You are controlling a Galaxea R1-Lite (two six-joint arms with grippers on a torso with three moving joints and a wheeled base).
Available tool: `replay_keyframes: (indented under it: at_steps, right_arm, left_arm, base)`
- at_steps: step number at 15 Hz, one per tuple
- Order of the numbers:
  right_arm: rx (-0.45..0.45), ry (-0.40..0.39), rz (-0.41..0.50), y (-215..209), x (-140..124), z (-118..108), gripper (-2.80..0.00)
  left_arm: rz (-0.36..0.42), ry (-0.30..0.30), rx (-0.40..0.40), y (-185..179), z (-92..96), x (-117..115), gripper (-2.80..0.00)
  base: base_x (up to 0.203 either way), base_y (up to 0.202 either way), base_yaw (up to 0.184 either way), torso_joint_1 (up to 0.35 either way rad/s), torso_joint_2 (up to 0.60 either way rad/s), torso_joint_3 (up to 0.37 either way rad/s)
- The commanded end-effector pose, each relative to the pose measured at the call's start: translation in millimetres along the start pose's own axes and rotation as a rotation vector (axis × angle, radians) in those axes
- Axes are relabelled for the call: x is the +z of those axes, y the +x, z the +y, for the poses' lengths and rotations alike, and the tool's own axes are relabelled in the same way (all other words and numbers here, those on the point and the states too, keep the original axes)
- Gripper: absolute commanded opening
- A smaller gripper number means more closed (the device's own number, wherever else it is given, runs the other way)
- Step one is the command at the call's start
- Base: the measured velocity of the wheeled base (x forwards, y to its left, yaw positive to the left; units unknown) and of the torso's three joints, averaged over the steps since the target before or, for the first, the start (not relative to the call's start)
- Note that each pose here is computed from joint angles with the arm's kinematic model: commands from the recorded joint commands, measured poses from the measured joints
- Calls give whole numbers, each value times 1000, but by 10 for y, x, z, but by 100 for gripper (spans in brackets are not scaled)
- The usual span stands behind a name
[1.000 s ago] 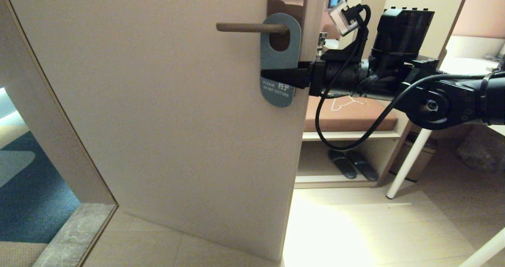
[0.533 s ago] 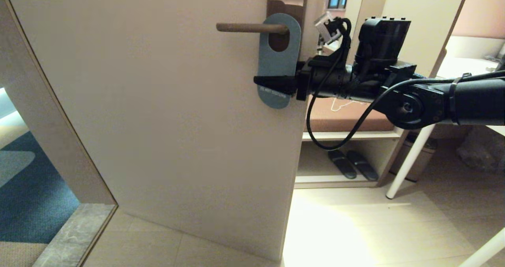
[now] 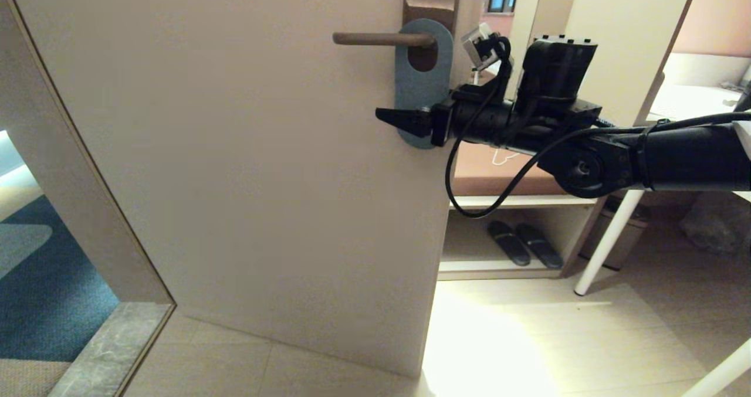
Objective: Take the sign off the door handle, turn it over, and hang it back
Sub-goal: Take down the sign
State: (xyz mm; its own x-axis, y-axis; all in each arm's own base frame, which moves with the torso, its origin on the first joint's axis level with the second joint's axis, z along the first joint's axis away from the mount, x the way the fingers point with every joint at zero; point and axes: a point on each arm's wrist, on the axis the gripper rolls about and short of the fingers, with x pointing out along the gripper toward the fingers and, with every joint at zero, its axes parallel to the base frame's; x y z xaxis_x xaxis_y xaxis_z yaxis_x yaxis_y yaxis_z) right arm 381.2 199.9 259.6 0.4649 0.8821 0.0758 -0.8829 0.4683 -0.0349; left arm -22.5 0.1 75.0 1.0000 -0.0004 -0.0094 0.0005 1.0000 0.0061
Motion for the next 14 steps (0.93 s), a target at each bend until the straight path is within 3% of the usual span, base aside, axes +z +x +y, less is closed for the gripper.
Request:
replay_keyframes:
  at_steps: [1, 10, 14]
  right_arm:
    - [15, -2, -4, 16, 12, 47, 0]
    - [-26, -16, -21, 17, 56, 63, 0]
    - [-116, -9, -20, 17, 44, 40, 0]
  left_arm:
    - [0, 0, 0, 0, 0, -1, -280]
    - [0, 1, 0, 0, 0, -1, -280]
    - [0, 0, 0, 0, 0, 0, -280]
  base:
    - [0, 0, 0, 0, 0, 0]
    - [0, 0, 0, 0, 0, 0]
    - [0, 0, 0, 0, 0, 0]
